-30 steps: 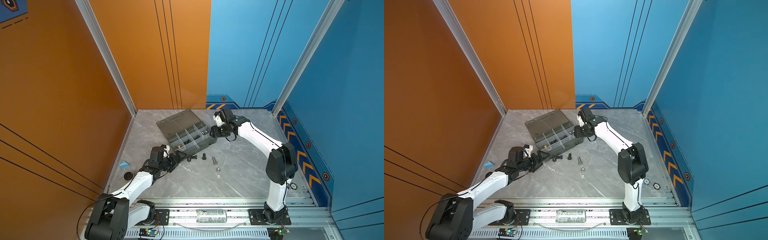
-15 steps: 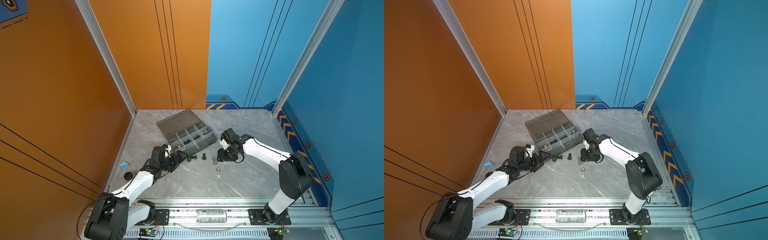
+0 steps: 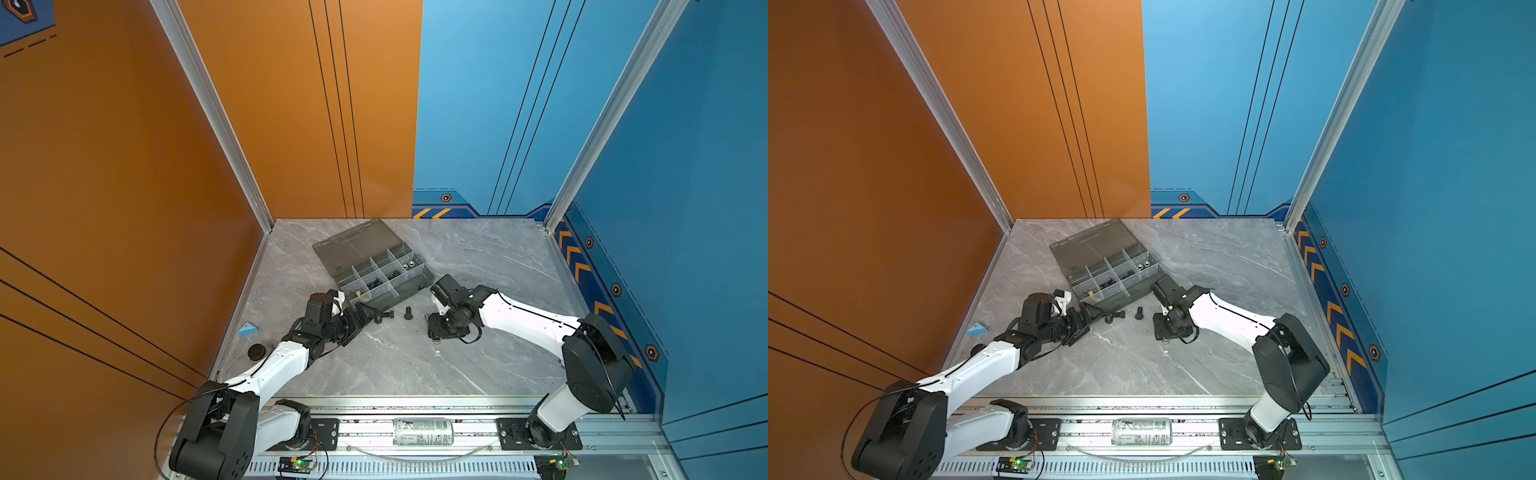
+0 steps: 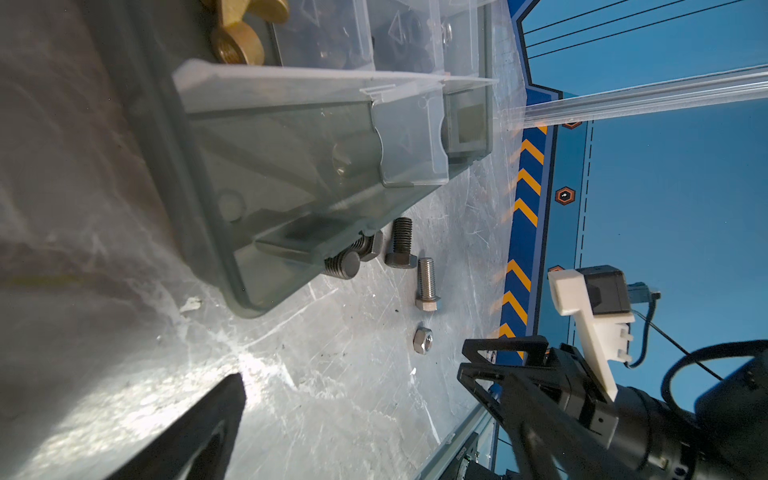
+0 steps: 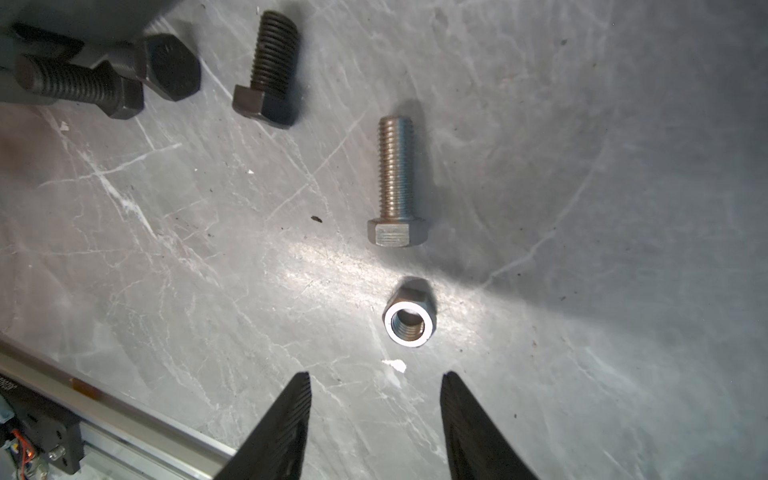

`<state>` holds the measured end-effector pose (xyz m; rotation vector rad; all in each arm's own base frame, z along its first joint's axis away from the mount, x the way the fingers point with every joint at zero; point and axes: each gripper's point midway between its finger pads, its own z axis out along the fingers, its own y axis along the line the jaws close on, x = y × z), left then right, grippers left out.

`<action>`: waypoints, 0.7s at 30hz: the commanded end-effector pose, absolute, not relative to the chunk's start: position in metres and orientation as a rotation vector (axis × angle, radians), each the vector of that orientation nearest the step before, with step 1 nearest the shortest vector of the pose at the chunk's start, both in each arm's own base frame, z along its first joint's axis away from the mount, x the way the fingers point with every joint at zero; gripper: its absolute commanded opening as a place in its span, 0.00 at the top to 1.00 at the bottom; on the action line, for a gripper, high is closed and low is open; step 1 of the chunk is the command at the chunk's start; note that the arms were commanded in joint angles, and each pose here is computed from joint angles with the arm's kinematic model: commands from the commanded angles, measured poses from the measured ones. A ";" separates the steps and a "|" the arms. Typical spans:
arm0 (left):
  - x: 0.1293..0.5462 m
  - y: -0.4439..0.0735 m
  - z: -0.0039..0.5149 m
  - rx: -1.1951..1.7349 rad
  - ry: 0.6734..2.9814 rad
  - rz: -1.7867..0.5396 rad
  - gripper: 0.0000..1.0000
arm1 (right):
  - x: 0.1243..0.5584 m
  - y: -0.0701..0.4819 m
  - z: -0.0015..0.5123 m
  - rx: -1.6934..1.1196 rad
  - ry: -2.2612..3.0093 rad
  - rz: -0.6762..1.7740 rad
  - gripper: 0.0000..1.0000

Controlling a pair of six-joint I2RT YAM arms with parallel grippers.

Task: Sort the screws and nuts into containers
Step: 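Move the open right gripper back above the loose silver hex nut, then lower the right gripper and close it on the silver hex nut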

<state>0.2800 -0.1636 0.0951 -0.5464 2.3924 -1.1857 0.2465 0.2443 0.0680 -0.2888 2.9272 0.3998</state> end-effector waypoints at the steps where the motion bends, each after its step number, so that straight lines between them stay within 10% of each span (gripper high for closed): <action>1: 0.287 -0.165 0.100 -0.537 2.379 -1.169 0.02 | 0.246 0.240 0.054 -0.265 2.932 0.308 0.47; 21: 0.289 -0.168 0.099 -0.533 2.385 -1.176 0.02 | 0.246 0.237 0.029 -0.292 2.971 0.207 0.49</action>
